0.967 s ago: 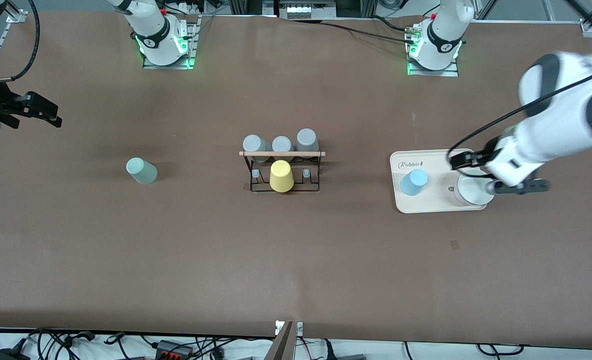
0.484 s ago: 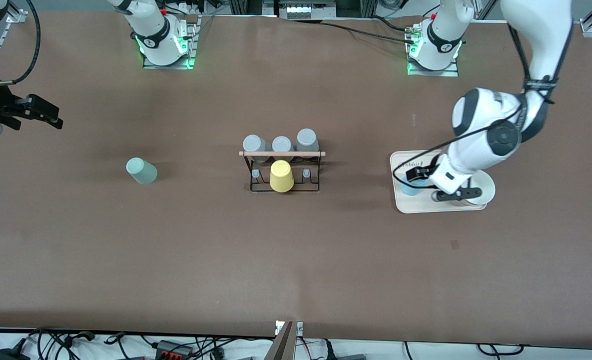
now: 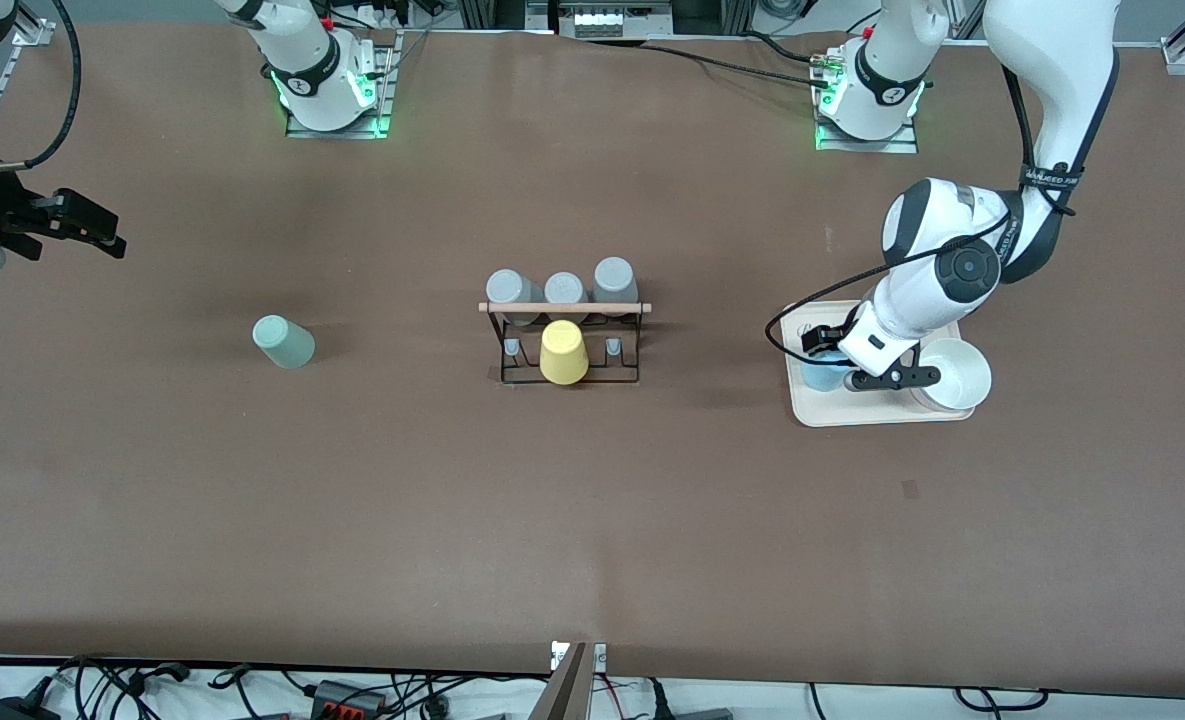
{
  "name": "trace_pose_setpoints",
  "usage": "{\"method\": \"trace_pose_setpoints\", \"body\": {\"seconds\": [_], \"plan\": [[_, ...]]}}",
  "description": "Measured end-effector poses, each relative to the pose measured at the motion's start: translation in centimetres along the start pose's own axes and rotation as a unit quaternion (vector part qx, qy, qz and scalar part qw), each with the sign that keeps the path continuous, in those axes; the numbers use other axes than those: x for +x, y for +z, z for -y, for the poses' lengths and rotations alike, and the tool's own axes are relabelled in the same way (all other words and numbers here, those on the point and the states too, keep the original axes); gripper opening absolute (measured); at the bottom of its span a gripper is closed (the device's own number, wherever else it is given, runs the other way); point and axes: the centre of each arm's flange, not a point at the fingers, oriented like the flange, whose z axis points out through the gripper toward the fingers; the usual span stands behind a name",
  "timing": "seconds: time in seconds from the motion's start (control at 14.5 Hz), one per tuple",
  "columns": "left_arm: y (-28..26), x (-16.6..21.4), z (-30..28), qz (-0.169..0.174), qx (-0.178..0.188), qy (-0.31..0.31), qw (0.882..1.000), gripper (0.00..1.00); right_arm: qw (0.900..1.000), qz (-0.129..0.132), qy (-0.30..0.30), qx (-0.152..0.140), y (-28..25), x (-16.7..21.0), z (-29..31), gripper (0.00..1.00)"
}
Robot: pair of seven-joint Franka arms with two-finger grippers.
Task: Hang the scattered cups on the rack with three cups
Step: 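Grasp the light blue cup with the left gripper and lift it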
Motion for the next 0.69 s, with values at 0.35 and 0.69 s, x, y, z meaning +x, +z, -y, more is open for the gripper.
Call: {"method": "trace_pose_setpoints", "body": {"seconds": [0.35,0.69], "plan": [[1.3,-0.1,-0.2,0.001,0.006,0.003,1.000,0.96,1.000,-0.003,0.001,0.000,0.3,0.3,-0.1,1.00],[1.2,0.0,-0.3,-0.001,0.006,0.002,1.000,0.64,1.000,-0.002,0.002,-0.001,0.5,0.4,-0.3,1.00]]}}
